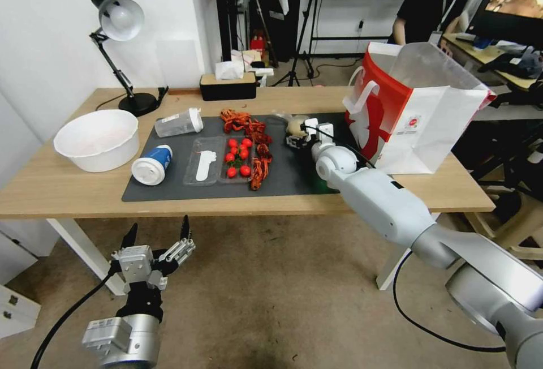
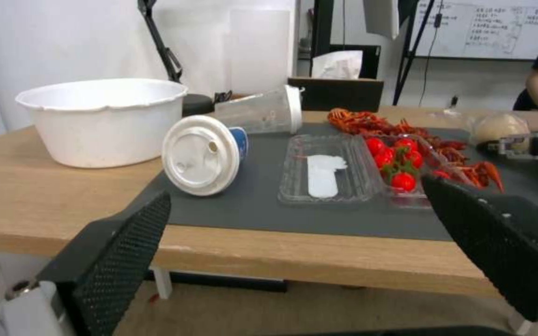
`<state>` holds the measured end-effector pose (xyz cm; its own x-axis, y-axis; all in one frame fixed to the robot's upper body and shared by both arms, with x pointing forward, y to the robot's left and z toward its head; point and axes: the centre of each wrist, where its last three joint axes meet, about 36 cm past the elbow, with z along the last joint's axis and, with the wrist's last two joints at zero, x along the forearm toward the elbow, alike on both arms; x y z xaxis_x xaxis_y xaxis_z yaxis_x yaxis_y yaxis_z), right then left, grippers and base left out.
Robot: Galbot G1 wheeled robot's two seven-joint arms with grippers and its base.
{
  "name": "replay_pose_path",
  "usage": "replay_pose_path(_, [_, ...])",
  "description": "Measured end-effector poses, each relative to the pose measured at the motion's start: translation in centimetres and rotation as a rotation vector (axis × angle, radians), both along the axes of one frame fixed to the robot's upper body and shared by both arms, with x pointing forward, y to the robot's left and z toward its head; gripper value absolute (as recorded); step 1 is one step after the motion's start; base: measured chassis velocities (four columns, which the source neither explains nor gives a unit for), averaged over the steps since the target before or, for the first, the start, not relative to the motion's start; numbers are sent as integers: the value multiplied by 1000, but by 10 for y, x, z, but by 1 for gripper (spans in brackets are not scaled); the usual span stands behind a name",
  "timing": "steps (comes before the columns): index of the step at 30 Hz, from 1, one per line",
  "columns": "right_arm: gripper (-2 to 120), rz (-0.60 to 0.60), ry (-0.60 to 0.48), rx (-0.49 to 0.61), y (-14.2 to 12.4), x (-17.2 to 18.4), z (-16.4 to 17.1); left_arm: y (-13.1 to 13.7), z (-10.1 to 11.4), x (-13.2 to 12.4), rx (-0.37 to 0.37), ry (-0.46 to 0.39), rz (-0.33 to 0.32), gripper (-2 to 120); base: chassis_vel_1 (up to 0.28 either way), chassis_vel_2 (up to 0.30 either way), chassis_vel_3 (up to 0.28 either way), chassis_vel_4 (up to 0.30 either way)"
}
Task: Pick up the trash from the table and place it into the takeout bag.
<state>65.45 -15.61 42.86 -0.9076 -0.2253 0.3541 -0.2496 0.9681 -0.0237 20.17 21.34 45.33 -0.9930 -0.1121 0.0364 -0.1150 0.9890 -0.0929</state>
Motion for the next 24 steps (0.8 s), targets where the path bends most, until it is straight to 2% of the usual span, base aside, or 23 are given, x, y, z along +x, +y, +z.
replay_pose_path(1, [58,1,-4,1,-2,-1,0,0,0,0,0,-1,0,100,0,0,0,0])
replay_pose_path(2, [58,1,-4,1,-2,-1,0,0,0,0,0,-1,0,100,0,0,0,0])
replay_pose_path(5, [42,5,-24,14,-5,-6,1,0,0,0,0,-1,0,100,0,0,0,0])
replay_pose_path(6, [42,5,-24,14,-5,-6,1,0,0,0,0,-1,0,100,0,0,0,0])
replay_pose_path(10, [25,29,-71,36,-7,-21,9,0,1,0,1,-2,-2,100,0,0,0,0])
replay_pose_path(11, [25,29,-71,36,-7,-21,9,0,1,0,1,-2,-2,100,0,0,0,0])
replay_pose_path(14, [11,52,-155,45,-15,-39,25,0,1,0,1,-4,-1,100,0,0,0,0])
replay_pose_path(15, [11,52,-155,45,-15,-39,25,0,1,0,1,-4,-1,100,0,0,0,0])
replay_pose_path(19, [6,77,-306,42,-31,-66,65,1,4,1,3,-10,-1,100,0,0,0,0])
replay_pose_path(20, [6,77,-306,42,-31,-66,65,1,4,1,3,-10,-1,100,0,0,0,0])
replay_pose_path(23, [6,64,-446,50,-47,-88,116,0,5,0,3,-9,0,100,0,0,0,0])
replay_pose_path(24, [6,64,-446,50,-47,-88,116,0,5,0,3,-9,0,100,0,0,0,0])
